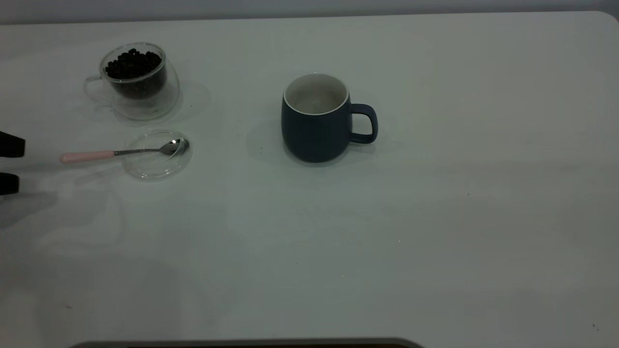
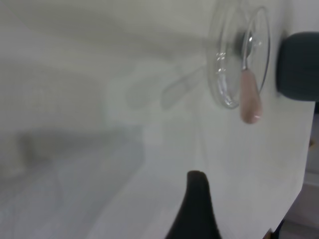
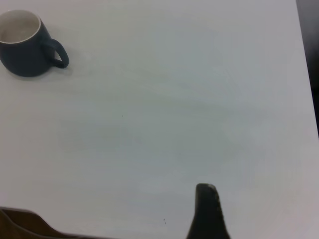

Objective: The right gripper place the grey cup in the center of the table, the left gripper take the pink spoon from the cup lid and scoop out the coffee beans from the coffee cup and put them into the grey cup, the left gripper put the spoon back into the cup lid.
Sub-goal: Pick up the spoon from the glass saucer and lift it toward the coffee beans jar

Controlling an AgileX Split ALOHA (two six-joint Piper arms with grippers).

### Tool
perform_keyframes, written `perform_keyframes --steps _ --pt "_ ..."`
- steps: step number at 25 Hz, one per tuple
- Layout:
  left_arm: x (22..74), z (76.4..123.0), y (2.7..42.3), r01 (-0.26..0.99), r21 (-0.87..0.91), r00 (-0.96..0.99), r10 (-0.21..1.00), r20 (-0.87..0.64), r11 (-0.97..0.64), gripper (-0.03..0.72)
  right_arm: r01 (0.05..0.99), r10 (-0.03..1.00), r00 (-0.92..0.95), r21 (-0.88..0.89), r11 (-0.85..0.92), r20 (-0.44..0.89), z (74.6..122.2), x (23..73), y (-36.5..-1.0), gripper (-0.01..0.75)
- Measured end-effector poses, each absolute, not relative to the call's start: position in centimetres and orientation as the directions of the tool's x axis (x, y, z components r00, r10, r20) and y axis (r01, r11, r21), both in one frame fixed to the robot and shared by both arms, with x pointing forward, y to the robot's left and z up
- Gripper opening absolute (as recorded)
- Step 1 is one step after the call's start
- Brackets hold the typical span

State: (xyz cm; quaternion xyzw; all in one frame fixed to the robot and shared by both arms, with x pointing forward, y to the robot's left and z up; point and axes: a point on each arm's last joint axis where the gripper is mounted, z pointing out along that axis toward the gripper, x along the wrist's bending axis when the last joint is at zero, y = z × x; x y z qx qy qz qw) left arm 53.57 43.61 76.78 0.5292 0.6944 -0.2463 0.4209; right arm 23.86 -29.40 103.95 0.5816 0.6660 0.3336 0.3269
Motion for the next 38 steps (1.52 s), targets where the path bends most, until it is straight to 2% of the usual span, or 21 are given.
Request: perform_keyframes --steps 10,23,29,38 --pt "57.1 75.4 40.4 0.974 0.091 -0.032 0.526 -0.85 0.205 0.692 0.557 0.993 -0.11 0.825 0.101 -0.047 104.0 23.9 -29.4 0.588" --pt "58.4 74.4 38.5 0.956 0.115 -0.026 0.469 -0.883 0.27 0.648 0.557 0.993 -0.11 0.825 0.101 -0.047 104.0 23.9 -29.4 0.588" --pt "58.4 74.8 38.3 0.953 0.112 -0.019 0.426 -0.905 0.28 0.589 0.557 0.993 -0.11 0.825 0.101 -0.047 104.0 23.9 -29.4 0.588" --pt "58.4 75.0 38.2 0.954 0.111 -0.012 0.402 -0.916 0.28 0.459 0.557 0.993 -0.11 0.825 0.101 -0.047 104.0 23.9 -29.4 0.588"
